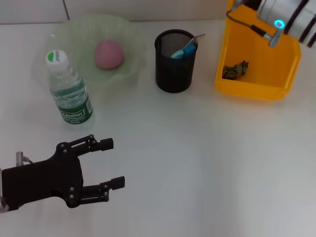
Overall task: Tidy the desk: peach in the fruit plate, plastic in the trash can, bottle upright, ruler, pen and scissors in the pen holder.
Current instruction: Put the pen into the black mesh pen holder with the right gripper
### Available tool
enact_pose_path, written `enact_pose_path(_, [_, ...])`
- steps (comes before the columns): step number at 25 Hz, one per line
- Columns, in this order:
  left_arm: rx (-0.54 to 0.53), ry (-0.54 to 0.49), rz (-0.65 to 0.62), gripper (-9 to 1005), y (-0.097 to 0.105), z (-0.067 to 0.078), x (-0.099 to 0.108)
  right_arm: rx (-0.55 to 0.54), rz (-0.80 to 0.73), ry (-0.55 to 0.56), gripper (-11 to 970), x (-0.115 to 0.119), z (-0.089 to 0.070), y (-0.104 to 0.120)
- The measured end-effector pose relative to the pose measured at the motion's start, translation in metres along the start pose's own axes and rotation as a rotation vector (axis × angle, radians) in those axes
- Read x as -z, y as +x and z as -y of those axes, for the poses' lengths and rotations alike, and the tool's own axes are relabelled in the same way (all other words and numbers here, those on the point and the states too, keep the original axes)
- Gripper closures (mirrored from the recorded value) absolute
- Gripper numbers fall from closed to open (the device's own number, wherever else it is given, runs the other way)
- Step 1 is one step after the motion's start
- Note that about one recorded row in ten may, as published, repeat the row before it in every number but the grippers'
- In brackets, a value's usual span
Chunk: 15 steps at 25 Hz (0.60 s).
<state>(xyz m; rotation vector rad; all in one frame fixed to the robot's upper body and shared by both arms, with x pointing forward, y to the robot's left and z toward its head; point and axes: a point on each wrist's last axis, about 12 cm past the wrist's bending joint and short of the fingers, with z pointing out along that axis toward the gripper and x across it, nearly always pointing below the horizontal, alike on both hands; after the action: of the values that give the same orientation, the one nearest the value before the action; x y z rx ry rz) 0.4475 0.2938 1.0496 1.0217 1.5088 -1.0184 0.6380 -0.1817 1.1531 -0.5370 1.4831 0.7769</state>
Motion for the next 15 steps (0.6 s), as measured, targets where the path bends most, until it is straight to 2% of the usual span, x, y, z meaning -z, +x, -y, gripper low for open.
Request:
enact_pose_path(3, [0.001, 0.0, 0.0, 167, 0.0, 0.0, 0.0, -0.015, -0.049, 0.014, 793, -0.005, 0.002, 0.013])
enact_pose_path(15, [0.012, 0.007, 0.006, 167, 0.003, 0.002, -0.003, -0.029, -0.138, 0.082, 784, -0.007, 0.008, 0.033])
